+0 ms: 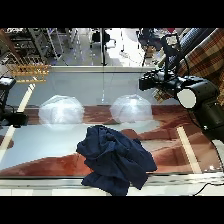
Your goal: Fold the clothes and pants, and hang the long-sleeved shirts on hangers.
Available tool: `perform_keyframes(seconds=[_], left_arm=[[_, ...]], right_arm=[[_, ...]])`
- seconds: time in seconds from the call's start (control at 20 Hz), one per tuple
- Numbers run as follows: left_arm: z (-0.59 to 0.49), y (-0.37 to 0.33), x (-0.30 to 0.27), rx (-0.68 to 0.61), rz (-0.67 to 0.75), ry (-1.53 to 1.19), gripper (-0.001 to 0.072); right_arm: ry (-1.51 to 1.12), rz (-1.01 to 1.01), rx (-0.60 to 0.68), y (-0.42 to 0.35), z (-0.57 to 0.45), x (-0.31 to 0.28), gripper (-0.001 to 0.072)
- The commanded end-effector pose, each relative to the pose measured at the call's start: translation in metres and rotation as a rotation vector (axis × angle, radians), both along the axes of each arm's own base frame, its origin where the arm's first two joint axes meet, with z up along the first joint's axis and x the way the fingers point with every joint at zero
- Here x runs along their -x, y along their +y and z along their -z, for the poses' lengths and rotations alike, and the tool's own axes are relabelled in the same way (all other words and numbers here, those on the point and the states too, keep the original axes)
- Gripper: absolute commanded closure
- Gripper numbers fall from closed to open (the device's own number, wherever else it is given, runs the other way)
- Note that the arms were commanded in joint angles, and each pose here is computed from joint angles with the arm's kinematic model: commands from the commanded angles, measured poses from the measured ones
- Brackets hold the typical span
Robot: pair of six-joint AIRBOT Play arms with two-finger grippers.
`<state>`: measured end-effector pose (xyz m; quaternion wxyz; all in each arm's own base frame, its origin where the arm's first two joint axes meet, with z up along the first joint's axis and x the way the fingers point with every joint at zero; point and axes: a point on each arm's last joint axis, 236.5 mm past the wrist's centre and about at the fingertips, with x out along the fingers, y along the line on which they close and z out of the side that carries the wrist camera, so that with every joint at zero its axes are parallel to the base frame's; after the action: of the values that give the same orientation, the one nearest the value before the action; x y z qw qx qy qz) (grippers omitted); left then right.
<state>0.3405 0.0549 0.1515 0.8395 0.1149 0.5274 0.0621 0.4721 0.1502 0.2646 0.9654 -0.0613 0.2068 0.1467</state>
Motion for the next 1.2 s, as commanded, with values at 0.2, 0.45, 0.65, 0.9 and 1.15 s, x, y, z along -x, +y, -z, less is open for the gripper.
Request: perform_keyframes(seconds=[0.2,0.45,0.65,0.9,1.15], left_arm=[[0.000,0.000,-0.001,-0.001,0.001,-0.003,0.0363],[0.000,0.000,-0.001,-0.001,0.001,-0.003,0.0363],[-0.007,0.000,-0.014,-0.005,0.014,-0.063,0.0363],[-0.002,-0.026,-0.017,0.125,0.004,-0.075,0.0363],[0.007,-0.122,-0.010,0.495,0.177,0.004,0.0004]], right_arm=[[0.002,-0.001,0.000,0.000,0.001,0.000,0.0693],[0.001,-0.001,0.000,0.000,0.000,0.000,0.0693],[0.001,-0.001,0.000,0.000,0.000,0.000,0.0693],[0.001,-0.001,-0.002,0.001,0.000,0.000,0.0693],[0.169,-0.053,-0.100,0.021,0.025,0.025,0.0692]])
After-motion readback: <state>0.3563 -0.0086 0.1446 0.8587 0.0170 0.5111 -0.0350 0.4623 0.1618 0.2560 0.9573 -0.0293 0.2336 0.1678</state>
